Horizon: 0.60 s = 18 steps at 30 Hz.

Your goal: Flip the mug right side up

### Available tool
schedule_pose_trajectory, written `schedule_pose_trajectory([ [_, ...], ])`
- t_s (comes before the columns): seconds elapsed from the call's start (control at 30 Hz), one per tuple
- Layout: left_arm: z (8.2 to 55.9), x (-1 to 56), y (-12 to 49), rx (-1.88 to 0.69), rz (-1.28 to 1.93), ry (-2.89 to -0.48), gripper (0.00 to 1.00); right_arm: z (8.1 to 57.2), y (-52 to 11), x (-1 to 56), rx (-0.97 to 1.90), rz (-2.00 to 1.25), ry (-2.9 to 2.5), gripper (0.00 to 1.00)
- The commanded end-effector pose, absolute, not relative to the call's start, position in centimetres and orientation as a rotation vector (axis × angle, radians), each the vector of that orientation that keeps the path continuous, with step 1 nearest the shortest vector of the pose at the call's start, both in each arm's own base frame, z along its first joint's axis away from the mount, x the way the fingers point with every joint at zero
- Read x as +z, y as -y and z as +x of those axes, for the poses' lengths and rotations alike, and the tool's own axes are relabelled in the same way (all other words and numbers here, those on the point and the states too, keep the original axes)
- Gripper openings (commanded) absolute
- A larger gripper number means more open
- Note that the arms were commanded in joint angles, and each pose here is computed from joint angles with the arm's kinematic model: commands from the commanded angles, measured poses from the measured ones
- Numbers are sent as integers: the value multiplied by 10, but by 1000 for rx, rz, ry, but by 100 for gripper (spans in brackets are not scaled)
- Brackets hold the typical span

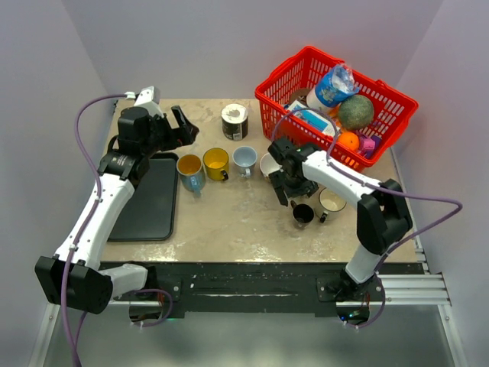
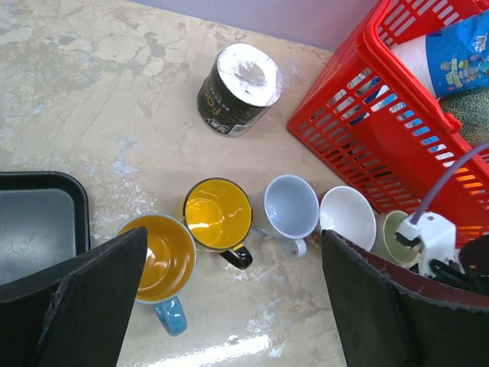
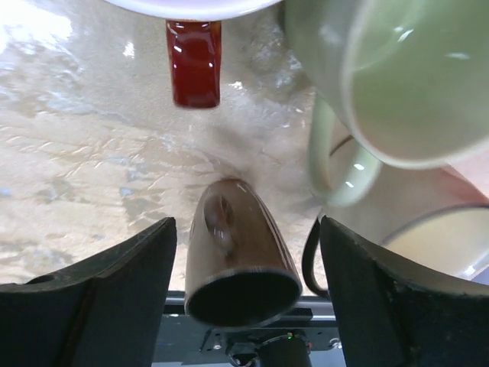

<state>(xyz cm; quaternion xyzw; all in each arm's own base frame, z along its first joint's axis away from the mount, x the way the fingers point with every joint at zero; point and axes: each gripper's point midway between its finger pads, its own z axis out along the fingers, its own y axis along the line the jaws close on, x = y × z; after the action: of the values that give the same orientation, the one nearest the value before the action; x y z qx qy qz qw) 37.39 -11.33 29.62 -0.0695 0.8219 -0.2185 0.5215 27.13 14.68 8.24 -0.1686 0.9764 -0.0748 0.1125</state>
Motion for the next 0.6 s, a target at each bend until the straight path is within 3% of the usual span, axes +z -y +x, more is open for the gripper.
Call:
schedule_pose_trajectory([
  [0.0, 377, 316, 116, -556, -136, -1902, 99, 297, -154, 141, -135, -391, -2681, 83],
  [0.23, 369, 334, 121, -592, -92, -1851, 99, 327, -165, 229, 30, -277, -2404, 99],
  [0.57, 338, 367, 106, -552, -127, -1806, 99, 339, -131, 401, 188, 37, -1871, 99],
])
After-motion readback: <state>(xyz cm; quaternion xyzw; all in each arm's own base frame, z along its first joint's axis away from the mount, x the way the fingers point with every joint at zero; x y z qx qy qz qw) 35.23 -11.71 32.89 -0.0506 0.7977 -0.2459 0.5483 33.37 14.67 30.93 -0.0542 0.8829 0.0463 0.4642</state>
